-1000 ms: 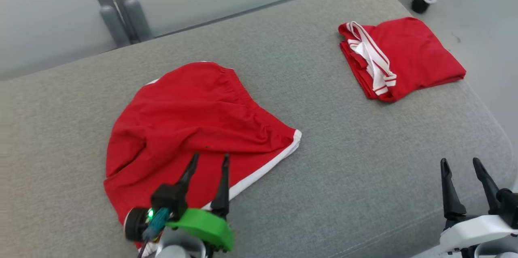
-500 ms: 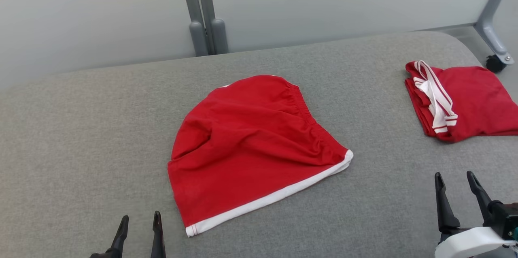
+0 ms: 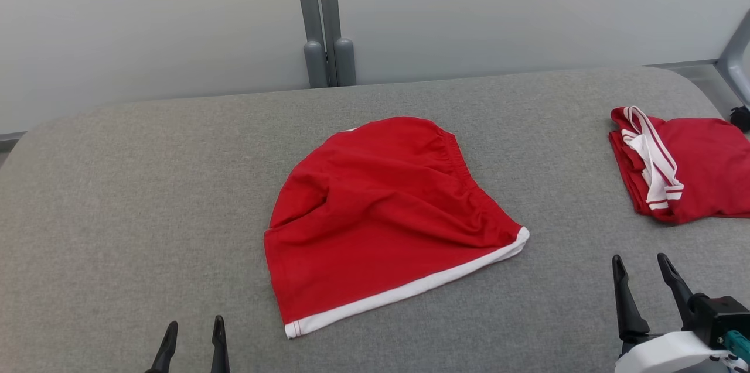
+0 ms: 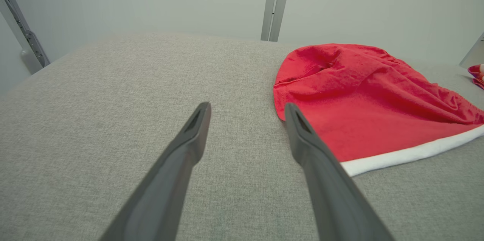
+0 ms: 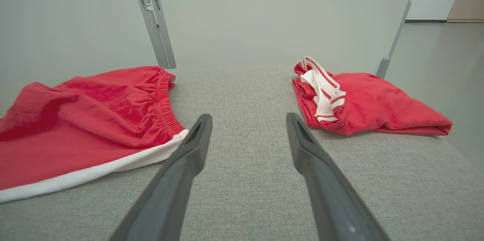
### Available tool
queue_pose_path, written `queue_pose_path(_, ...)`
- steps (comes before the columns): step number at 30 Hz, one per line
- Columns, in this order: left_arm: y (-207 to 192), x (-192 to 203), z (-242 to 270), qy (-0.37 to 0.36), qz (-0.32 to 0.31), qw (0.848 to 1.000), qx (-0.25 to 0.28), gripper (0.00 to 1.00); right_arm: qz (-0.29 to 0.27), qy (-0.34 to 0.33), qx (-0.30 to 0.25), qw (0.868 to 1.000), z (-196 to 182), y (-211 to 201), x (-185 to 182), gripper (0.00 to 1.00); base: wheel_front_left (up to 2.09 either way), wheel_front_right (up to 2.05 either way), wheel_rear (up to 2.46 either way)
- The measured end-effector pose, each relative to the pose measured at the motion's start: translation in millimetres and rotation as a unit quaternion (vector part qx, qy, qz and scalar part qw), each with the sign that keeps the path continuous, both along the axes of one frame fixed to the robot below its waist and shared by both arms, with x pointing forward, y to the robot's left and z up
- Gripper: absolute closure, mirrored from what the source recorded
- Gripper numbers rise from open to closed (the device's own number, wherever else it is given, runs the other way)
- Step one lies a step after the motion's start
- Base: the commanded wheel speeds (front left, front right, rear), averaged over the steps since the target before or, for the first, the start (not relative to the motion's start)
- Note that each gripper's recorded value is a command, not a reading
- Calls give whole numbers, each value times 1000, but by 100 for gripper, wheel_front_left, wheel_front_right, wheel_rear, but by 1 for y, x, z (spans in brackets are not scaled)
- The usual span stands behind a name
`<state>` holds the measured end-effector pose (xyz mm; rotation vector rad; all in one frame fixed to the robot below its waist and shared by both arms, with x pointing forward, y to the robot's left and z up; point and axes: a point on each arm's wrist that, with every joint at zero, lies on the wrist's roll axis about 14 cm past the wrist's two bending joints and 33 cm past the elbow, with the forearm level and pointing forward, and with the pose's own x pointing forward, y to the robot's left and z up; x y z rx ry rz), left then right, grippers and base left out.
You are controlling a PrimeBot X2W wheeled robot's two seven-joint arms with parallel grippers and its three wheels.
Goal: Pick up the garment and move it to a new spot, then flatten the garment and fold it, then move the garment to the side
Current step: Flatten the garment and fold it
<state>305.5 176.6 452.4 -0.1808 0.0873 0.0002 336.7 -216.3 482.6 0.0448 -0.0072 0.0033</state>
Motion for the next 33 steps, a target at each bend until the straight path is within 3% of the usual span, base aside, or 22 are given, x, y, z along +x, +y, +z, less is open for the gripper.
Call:
queue_pose_path(11, -5, -1, -4, 6, -7, 1000, -9, 0, 23, -1, 10, 1000, 0, 16, 4, 0, 0, 0, 0)
queue_pose_path(13, -8, 3, -1, 2, -8, 1000, -11, 0, 25, -10, 37, 999, 6, 22, 11, 0, 0, 0, 0)
queue_pose_path(16, -18, 13, 2, -1, -17, 1000, -19, 0, 49, -14, 31, 998, 12, 28, 32, 0, 0, 0, 0)
queue_pose_path(20, -44, 20, -27, 83, -51, 995, -33, 0, 89, 47, -4, 995, 3, 37, 67, 0, 0, 0, 0)
queue_pose_path(25, -65, 18, -50, 171, -78, 981, -50, 0, 135, 161, -36, 977, -36, 53, 88, 0, 0, 0, 0)
queue_pose_path(28, -72, 12, -56, 201, -82, 974, -70, 0, 161, 220, -54, 961, -60, 64, 89, 0, 0, 0, 0)
queue_pose_path(33, -74, 9, -57, 214, -77, 970, -91, 0, 187, 255, -42, 948, -80, 80, 86, 0, 0, 0, 0)
